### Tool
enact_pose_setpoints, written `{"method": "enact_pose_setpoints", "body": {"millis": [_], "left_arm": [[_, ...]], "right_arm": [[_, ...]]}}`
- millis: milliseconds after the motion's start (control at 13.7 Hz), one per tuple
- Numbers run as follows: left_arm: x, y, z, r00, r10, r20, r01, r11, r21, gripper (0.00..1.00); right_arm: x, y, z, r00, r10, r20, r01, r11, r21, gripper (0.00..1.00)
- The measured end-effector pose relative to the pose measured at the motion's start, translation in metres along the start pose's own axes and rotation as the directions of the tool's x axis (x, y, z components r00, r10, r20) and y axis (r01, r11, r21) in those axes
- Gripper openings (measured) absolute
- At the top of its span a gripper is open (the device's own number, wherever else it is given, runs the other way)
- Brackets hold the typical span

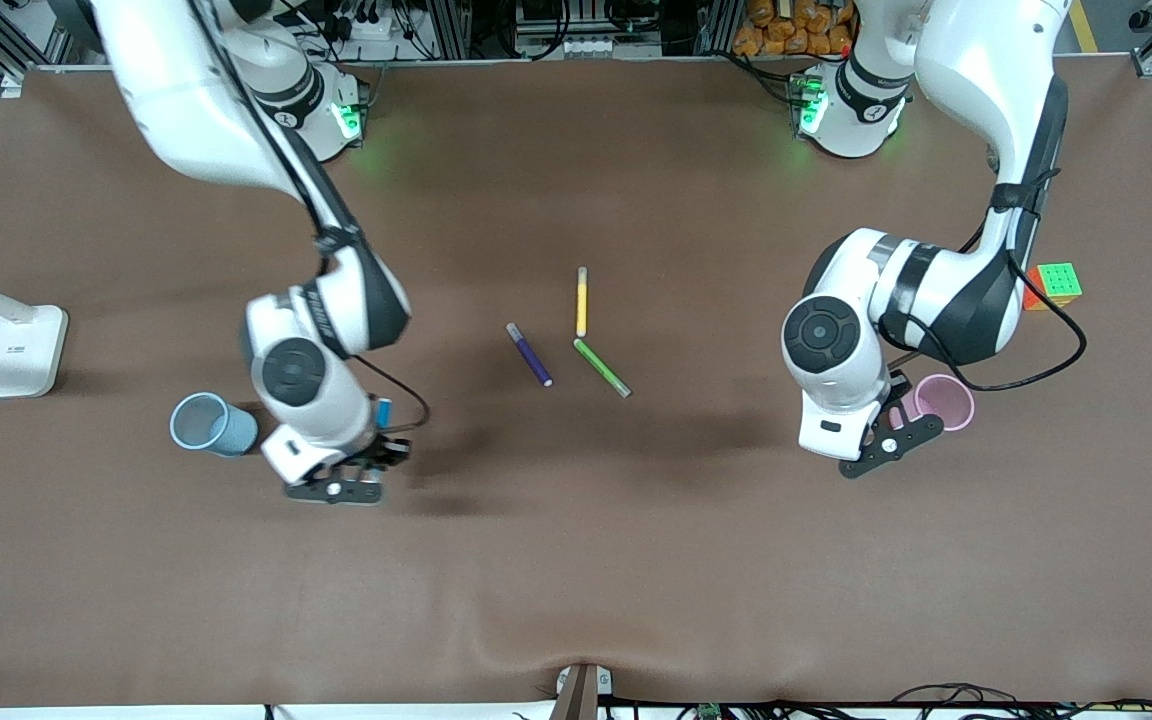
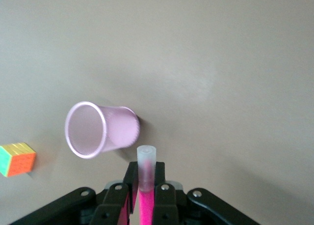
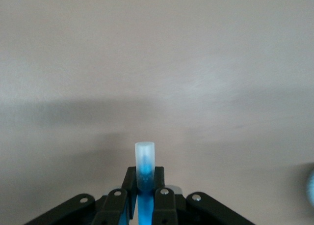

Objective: Place pink and blue markers in matching cups
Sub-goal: 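Carry the pink marker to the pink cup while the right carries blue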

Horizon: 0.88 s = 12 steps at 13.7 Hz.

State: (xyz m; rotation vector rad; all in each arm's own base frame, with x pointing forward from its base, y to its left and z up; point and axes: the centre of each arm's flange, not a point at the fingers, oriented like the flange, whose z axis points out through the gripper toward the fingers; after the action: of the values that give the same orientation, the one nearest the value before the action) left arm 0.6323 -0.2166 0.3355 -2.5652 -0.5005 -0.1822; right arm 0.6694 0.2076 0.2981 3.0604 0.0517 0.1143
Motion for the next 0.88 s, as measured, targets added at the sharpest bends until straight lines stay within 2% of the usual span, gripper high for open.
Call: {"method": "enact_pose_setpoints", "body": {"millis": [220, 439, 732, 878], "left_arm": [[0.009, -0.011, 0.01, 0.997, 0.029, -0.074, -0.023, 0.996, 0.082, 0.17], [0.02, -0.034, 0.029, 0.99, 0.057, -0.132, -0.034, 0.985, 0.169, 0.17], [0.022, -0.051, 0.048, 0.973, 0.085, -0.215, -0.035, 0.973, 0.226, 0.17], [0.02, -0.053, 0.062, 0.96, 0.091, -0.263, -0.026, 0.97, 0.241, 0.17]], "right_arm": [[-0.003, 0.049, -0.052, 0.979, -0.203, 0.012, 0.202, 0.978, 0.049, 0.17], [-0.015, 0.079, -0.081, 0.901, -0.433, -0.02, 0.433, 0.899, 0.062, 0.17], [-0.023, 0.105, -0.092, 0.774, -0.632, -0.045, 0.633, 0.772, 0.056, 0.17], [-0.021, 0.129, -0.095, 0.72, -0.689, -0.083, 0.694, 0.715, 0.079, 0.17]]}}
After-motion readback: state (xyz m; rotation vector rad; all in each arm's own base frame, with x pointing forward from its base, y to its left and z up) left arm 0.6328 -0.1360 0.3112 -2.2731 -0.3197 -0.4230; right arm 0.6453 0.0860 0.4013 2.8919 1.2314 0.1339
